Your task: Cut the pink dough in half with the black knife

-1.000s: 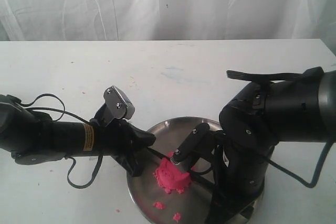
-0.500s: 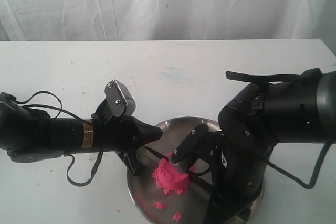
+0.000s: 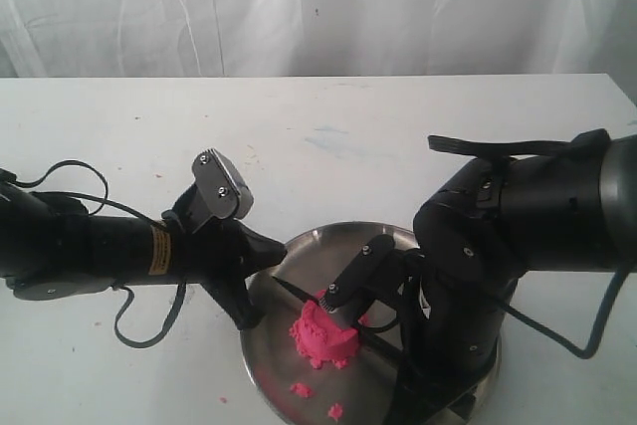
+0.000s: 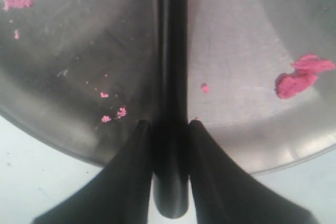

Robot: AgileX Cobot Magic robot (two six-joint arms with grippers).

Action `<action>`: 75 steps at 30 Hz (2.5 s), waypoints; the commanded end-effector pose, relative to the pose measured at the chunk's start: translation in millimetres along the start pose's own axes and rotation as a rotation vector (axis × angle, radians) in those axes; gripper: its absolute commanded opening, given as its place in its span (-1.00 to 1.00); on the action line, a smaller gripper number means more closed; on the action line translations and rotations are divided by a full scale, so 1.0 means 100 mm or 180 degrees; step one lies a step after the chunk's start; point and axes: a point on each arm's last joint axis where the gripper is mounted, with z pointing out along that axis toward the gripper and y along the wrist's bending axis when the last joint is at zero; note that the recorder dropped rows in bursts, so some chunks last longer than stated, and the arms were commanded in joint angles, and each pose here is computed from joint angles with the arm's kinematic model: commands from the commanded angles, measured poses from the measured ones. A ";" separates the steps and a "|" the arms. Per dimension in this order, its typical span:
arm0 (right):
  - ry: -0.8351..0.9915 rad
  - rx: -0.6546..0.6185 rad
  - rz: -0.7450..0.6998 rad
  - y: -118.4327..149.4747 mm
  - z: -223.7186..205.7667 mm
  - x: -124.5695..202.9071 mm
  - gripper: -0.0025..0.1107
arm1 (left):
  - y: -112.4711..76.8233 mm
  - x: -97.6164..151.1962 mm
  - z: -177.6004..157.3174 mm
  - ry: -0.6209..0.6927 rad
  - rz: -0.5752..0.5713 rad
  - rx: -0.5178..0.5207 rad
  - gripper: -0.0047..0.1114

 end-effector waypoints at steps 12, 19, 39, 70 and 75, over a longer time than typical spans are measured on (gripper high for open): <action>-0.0040 0.0002 -0.0020 0.00 -0.02 0.00 -0.96 | -0.06 0.10 0.07 -0.0022 -0.0068 0.0131 -0.92; -0.0052 0.0003 -0.0020 0.00 -0.02 -0.01 -0.96 | -0.06 0.11 0.07 0.0005 -0.0074 0.0131 -0.92; -0.0059 0.0004 -0.0020 0.00 -0.02 -0.01 -0.96 | -0.06 0.14 0.07 0.0073 -0.0141 0.0136 -0.92; -0.0065 0.0002 -0.0003 0.00 0.02 -0.03 -0.96 | -0.10 0.27 0.14 0.0177 -0.0120 0.0250 -0.92; -0.0075 -0.0003 0.0009 0.00 0.02 -0.03 -0.96 | -0.08 0.24 0.15 0.0123 -0.0031 0.0249 -0.92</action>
